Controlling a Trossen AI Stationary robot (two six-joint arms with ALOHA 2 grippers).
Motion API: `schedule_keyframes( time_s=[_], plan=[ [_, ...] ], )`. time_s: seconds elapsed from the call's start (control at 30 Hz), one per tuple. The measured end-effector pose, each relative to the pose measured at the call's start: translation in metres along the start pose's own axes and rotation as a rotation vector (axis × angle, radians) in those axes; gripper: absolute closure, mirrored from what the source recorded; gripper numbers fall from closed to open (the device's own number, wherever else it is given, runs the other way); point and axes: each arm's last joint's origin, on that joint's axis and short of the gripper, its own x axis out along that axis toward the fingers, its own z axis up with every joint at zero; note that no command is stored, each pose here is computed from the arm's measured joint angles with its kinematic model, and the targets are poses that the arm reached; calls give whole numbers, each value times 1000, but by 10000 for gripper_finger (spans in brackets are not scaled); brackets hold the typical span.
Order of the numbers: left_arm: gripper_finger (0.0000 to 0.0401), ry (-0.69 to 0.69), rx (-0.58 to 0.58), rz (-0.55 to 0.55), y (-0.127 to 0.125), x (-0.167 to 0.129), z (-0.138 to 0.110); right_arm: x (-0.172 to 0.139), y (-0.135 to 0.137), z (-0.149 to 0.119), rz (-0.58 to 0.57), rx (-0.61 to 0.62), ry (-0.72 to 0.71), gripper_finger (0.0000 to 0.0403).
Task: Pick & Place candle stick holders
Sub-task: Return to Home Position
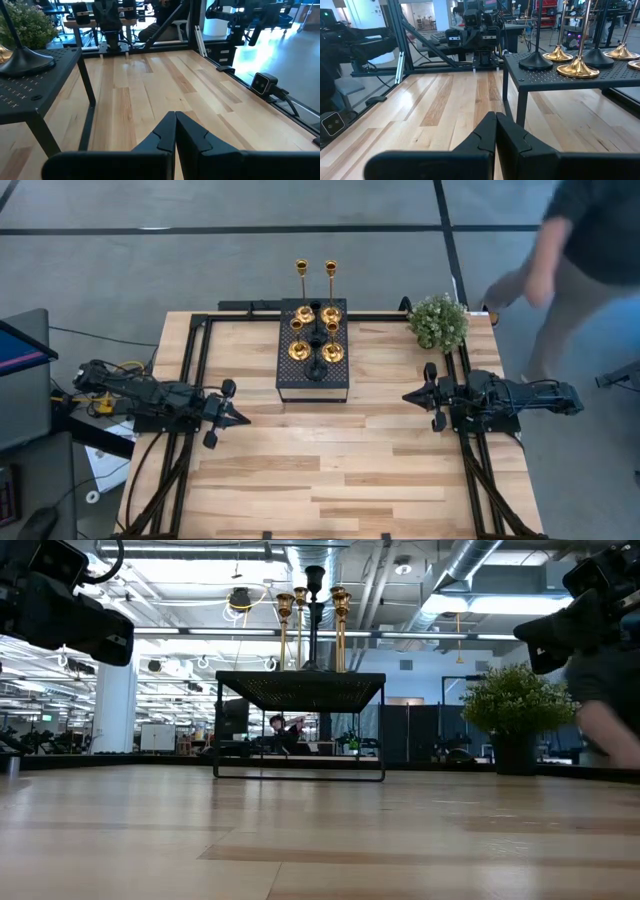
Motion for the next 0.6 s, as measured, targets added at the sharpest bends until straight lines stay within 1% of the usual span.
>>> schedule_keyframes(
  time_s=[0.6],
  plan=[
    [393,-6,0,1,0,0,1,0,0,0,0,0,0,403]
  ],
)
